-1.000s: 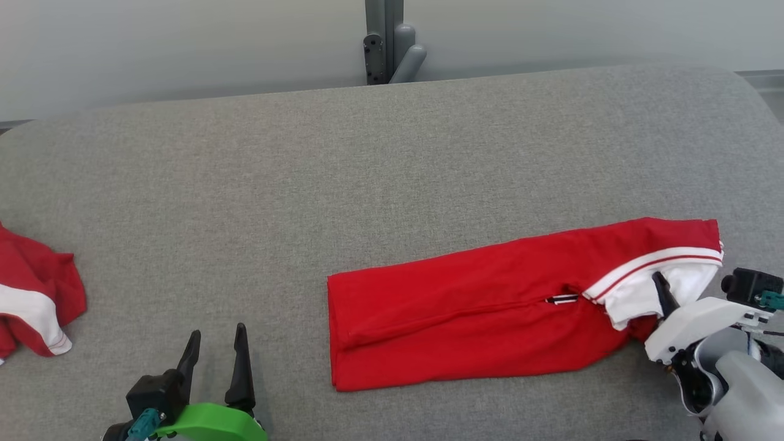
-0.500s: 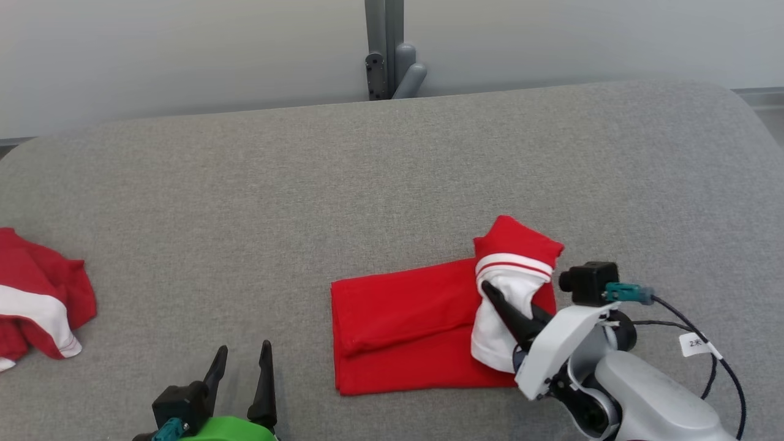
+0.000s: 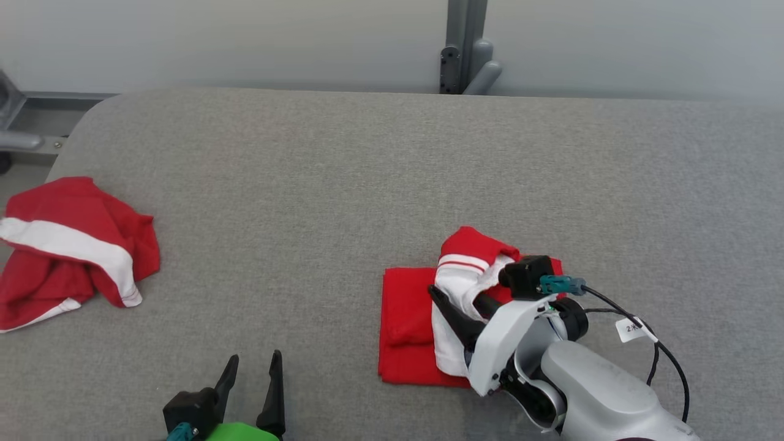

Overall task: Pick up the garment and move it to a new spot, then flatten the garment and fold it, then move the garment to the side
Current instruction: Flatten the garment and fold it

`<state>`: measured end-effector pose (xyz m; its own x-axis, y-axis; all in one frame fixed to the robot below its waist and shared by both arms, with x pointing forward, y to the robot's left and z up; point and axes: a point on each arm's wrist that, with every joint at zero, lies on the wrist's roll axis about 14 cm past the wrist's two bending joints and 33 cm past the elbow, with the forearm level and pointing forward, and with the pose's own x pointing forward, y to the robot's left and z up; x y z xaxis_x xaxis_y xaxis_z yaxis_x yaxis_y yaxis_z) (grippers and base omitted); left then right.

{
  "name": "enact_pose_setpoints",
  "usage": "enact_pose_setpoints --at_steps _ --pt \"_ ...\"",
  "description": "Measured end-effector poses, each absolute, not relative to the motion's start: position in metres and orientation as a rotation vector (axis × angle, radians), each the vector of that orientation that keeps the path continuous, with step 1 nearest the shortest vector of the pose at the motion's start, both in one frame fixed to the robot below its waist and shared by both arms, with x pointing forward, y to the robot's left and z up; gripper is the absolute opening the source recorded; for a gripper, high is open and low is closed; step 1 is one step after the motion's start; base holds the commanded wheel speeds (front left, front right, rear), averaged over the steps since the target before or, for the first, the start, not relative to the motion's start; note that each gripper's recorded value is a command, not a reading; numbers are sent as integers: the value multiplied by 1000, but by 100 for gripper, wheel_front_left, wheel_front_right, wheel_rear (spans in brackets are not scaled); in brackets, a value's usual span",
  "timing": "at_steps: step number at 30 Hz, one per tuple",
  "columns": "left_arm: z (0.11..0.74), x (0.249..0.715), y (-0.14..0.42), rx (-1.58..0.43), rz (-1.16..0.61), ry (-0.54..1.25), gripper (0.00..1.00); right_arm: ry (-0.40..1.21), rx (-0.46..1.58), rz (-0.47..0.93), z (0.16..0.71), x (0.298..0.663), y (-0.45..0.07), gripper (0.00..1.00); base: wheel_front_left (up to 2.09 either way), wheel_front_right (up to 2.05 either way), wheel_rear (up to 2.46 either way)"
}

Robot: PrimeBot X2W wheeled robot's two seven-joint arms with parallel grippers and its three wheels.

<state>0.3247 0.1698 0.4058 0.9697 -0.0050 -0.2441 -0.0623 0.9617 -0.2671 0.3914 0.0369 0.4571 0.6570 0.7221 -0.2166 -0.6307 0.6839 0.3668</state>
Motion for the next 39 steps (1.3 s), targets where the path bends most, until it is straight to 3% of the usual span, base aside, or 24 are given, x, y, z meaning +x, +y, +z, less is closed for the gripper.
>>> enact_pose_setpoints --at_steps 8,14,21,29,39 --pt "403 315 192 -286 115 249 100 300 319 795 470 402 61 100 0 0 0" --pt "407 321 187 -286 92 234 100 220 381 621 479 424 0 100 0 0 0" --pt "413 330 175 -283 48 219 100 201 400 481 471 418 -56 100 0 0 0" --pt "417 329 173 -279 34 205 100 204 450 594 477 385 -27 100 0 0 0" --pt "410 319 184 -282 75 222 100 319 484 662 453 353 -13 100 0 0 0"
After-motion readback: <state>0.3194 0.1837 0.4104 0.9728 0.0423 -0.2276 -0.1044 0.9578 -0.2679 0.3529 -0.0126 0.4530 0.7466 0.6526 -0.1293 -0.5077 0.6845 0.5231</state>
